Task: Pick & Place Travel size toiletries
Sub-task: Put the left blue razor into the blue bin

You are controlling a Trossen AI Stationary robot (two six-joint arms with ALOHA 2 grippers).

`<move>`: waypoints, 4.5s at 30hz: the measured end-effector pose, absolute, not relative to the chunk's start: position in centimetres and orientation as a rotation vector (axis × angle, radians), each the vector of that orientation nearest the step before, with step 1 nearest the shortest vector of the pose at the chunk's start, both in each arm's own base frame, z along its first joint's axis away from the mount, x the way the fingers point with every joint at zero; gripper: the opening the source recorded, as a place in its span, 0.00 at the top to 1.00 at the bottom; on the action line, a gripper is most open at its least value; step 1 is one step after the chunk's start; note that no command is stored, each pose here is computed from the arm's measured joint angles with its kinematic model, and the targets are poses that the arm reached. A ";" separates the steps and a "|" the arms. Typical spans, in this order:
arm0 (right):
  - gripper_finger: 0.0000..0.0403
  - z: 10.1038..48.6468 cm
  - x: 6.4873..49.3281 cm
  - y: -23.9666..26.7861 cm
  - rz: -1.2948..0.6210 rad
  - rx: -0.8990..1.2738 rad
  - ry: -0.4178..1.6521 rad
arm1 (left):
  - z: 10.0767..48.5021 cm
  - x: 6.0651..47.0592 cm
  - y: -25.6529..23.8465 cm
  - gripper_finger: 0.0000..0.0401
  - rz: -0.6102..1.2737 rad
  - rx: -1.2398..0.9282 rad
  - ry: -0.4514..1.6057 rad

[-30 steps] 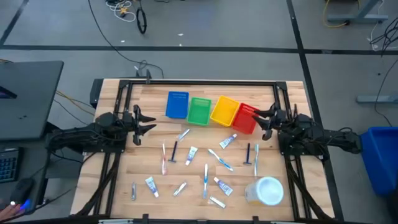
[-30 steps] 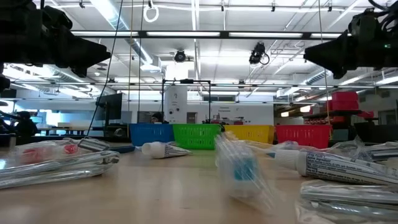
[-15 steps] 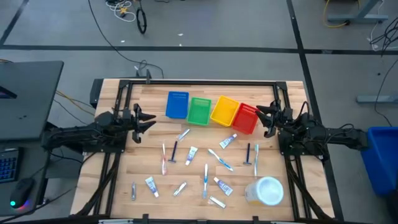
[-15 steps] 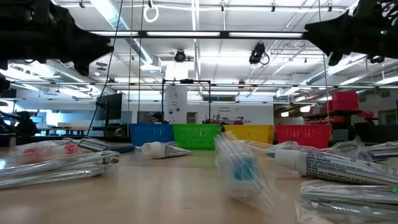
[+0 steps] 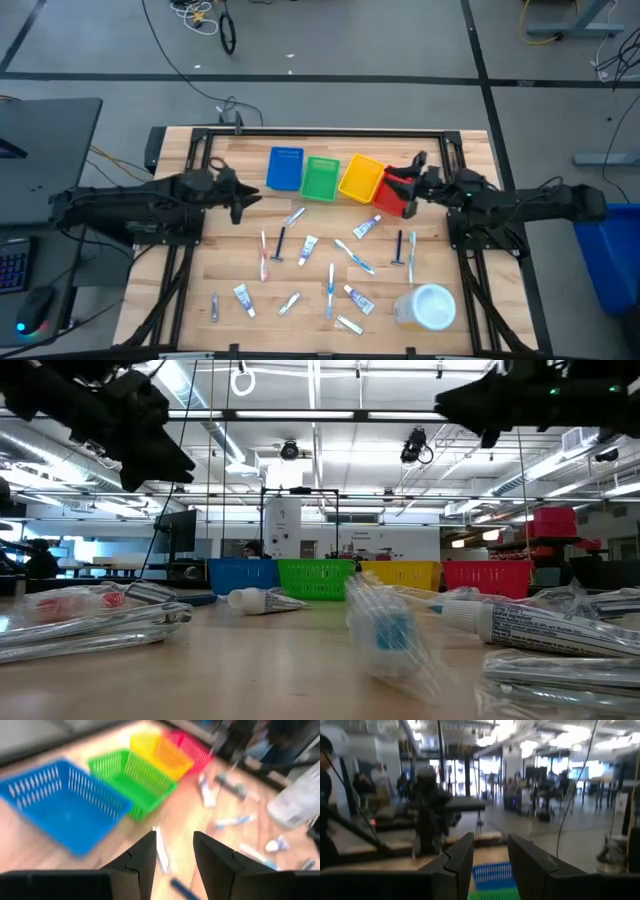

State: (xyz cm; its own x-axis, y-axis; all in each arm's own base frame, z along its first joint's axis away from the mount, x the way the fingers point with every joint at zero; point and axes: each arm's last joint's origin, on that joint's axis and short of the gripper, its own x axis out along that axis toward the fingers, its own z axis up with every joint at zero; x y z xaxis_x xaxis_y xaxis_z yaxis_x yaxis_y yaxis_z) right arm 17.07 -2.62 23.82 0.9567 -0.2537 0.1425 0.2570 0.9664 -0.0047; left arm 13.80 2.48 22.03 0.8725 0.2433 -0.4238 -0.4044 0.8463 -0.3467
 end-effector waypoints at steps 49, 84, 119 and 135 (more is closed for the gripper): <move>0.49 21.0 21.1 -4.0 -0.295 -0.059 0.074 | 13.2 24.3 -1.9 0.46 0.367 -0.505 0.915; 0.49 21.0 21.1 -4.0 -0.296 -0.059 0.074 | 11.1 24.8 -4.4 0.77 0.497 -0.421 0.862; 0.49 20.8 21.1 -4.0 -0.296 -0.059 0.098 | 20.3 27.3 6.2 0.89 0.937 -0.203 0.324; 0.49 20.7 21.1 -4.0 -0.295 -0.069 0.101 | 14.3 28.6 13.0 0.88 0.950 -0.266 0.388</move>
State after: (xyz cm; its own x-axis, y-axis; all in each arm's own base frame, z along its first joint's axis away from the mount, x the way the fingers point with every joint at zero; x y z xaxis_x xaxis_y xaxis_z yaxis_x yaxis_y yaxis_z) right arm 21.09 -4.01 20.74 0.9516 -0.2940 -0.0894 0.2870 0.9543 -0.0831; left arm 28.64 12.97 14.27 0.5214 0.7348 -0.4339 -0.8285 0.5576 -0.0512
